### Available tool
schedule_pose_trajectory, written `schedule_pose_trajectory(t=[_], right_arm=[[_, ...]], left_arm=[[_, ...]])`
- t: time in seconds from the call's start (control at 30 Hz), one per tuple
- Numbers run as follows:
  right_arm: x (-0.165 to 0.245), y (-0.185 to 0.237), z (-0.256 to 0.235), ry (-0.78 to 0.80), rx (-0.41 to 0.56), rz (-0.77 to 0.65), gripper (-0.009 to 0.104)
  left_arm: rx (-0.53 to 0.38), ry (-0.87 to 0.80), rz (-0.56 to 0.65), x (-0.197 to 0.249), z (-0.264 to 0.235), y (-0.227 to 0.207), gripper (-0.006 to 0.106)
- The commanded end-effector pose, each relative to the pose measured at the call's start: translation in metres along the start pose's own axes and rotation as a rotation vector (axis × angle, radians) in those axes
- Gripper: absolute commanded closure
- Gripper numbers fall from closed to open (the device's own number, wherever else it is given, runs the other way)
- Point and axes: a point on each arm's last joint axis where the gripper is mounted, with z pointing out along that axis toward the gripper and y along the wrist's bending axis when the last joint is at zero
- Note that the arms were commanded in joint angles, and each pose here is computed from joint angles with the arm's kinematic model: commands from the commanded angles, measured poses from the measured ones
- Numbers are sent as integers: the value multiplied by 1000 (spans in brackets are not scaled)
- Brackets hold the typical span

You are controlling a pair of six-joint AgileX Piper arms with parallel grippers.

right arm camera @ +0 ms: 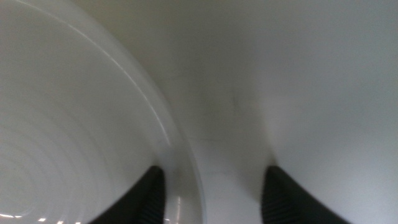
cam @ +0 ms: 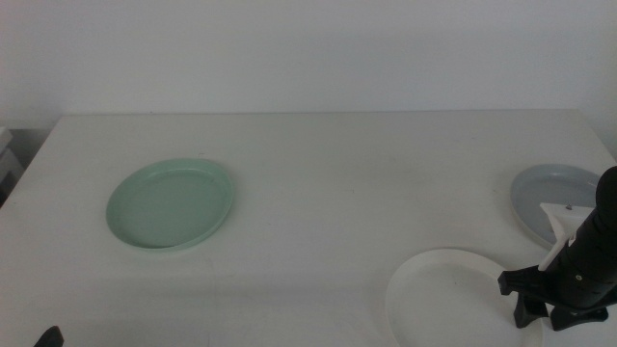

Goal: Stack the three bowls on top of each other.

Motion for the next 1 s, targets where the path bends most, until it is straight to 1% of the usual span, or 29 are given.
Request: schedule_pose_trajectory(t=[0.0, 0.07, 0.17, 0.2, 0.4, 0.7, 0.83, 0.97], right_arm=[[-5, 2, -12, -57, -10, -11, 67], [-5, 2, -12, -58, -10, -11, 76], [-5, 2, -12, -57, -8, -13, 93], [-5, 2, -13, -60, -9, -12, 97], [-9, 18, -37, -108, -36, -57, 96], [-23, 75, -82, -199, -140, -151, 96], [-29, 97, -94, -240, -173, -183, 96], [-37, 118, -94, -248, -191, -208, 96]], left_arm=[[-2, -96, -15, -9, -2, 0, 0], [-2, -96, -15, -9, -2, 0, 0], [-2, -96, -15, -9, -2, 0, 0], [-2, -96, -15, -9, -2, 0, 0], [-2, -96, -15, -9, -2, 0, 0], [-2, -96, -15, -9, -2, 0, 0], [-2, -96, -15, -9, -2, 0, 0], [-2, -96, -15, -9, -2, 0, 0]])
